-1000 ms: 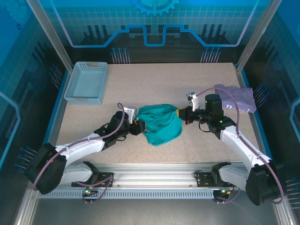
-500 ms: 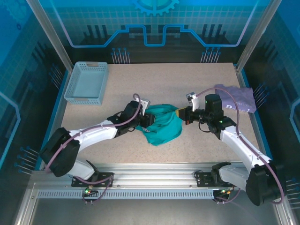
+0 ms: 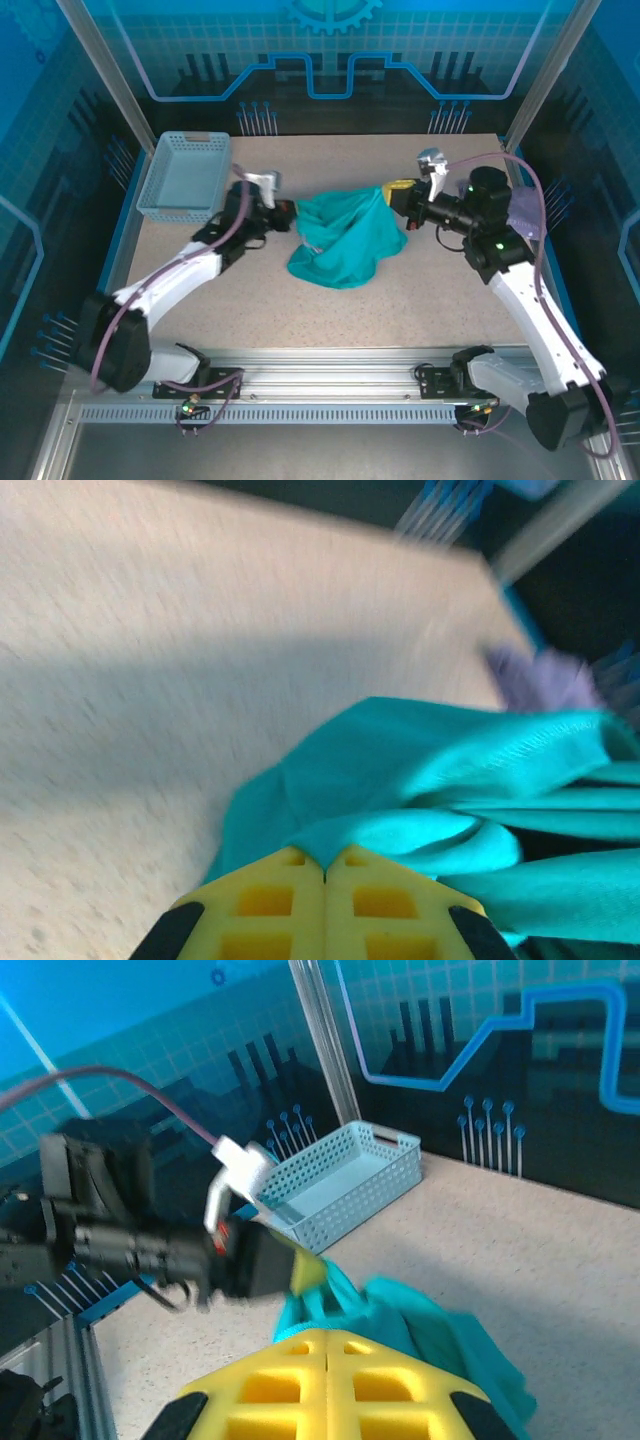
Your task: Fold the inside-out t-shirt
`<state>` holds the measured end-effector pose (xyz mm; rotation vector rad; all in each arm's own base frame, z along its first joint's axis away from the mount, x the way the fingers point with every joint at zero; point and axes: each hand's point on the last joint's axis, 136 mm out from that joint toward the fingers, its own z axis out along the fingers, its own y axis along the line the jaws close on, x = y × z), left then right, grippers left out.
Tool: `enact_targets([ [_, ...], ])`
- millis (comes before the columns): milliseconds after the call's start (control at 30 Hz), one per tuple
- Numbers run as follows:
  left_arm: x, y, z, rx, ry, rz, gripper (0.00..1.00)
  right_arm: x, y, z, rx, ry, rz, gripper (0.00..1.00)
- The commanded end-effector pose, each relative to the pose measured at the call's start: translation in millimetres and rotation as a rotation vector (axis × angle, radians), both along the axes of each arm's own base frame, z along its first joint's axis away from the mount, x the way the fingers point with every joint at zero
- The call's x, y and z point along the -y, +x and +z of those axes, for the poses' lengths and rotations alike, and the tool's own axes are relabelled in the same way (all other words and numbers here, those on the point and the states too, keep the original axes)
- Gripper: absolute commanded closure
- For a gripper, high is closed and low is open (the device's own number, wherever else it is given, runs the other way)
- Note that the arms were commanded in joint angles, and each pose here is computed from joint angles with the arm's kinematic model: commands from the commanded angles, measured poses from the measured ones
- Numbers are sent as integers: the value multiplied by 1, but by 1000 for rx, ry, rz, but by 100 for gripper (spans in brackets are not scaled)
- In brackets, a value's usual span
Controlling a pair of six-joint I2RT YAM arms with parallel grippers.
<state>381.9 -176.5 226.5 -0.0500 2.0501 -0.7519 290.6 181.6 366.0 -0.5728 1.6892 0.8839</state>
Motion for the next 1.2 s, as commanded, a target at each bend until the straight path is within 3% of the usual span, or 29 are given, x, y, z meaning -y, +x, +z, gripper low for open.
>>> enact_targets([
  [0, -16, -12, 32, 32, -213, 19, 100, 15, 0, -26, -28, -30, -46, 100],
  [200, -18, -30, 26, 32, -218, -15, 100, 10, 10, -98, -173, -96, -53, 100],
  [400, -12, -40, 43, 113, -269, -80, 100, 1, -8, -185, -284, -342, -99, 100],
  [633, -6, -48, 83, 228, -384, -174, 100, 33, -15, -249, -486, -558, -318, 100],
  [700, -1, -52, 87, 235, -396, -216, 100, 29, -13, -244, -507, -584, -318, 97],
  [867, 5, -56, 80, 214, -385, -258, 100, -28, -9, -185, -206, -560, -136, 57],
  [933, 5, -56, 77, 208, -378, -261, 100, -46, -8, -171, -133, -533, -67, 48],
  [1167, 7, -57, 72, 192, -363, -268, 100, -113, 7, -164, -90, -513, 115, 43],
])
